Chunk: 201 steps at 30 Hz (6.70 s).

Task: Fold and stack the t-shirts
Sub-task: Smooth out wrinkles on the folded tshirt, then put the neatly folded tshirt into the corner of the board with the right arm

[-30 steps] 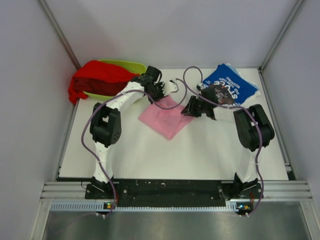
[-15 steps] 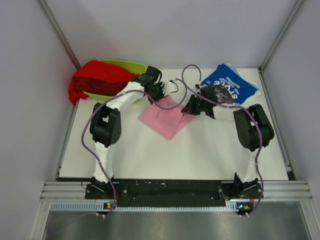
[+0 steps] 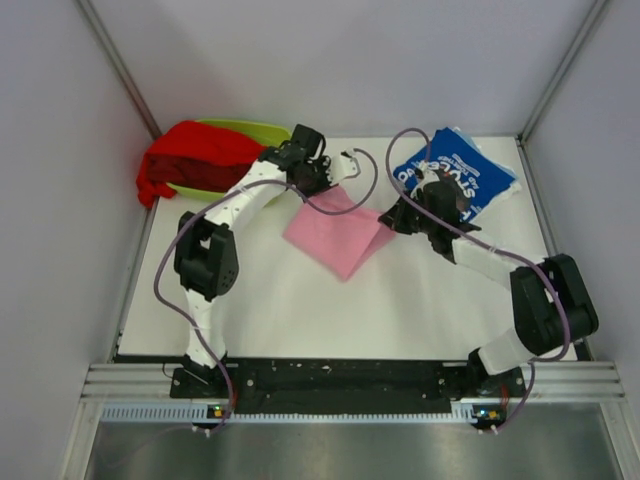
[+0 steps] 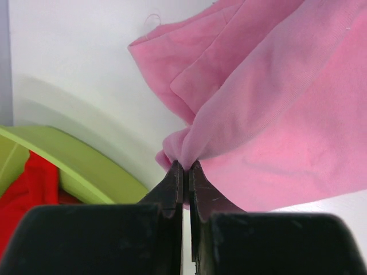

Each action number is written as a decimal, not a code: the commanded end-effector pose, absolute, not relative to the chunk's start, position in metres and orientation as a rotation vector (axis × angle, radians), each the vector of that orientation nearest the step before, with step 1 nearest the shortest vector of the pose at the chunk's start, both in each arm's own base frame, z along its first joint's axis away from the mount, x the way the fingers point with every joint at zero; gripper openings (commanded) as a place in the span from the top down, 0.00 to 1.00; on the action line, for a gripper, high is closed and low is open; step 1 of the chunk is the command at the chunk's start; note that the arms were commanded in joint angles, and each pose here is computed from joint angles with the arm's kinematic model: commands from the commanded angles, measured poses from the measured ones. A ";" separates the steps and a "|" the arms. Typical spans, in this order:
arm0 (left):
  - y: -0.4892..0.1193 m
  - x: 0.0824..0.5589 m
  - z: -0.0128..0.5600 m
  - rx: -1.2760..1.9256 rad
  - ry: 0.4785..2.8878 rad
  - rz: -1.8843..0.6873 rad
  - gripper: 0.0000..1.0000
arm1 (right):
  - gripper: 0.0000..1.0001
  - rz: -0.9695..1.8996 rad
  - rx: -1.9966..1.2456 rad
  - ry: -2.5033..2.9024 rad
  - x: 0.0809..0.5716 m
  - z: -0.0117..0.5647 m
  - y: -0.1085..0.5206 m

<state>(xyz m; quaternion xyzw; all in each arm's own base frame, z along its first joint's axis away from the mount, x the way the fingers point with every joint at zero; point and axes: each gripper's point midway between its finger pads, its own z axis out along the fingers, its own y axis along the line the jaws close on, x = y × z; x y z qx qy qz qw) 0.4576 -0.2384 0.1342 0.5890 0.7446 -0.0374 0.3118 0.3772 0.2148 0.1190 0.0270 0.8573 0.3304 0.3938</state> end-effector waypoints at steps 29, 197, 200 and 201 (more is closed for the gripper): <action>-0.313 0.583 0.133 1.218 1.739 0.393 0.61 | 1.00 0.508 0.432 2.134 0.433 0.079 0.115; -0.189 0.494 0.097 0.512 2.486 -0.618 0.30 | 1.00 0.828 -0.143 2.324 0.460 0.106 0.199; -0.172 0.498 0.110 0.528 2.461 -0.548 0.26 | 1.00 0.741 -0.213 2.308 0.472 0.121 0.193; -0.167 0.498 0.113 0.533 2.457 -0.531 0.26 | 1.00 0.717 -0.228 2.306 0.476 0.125 0.191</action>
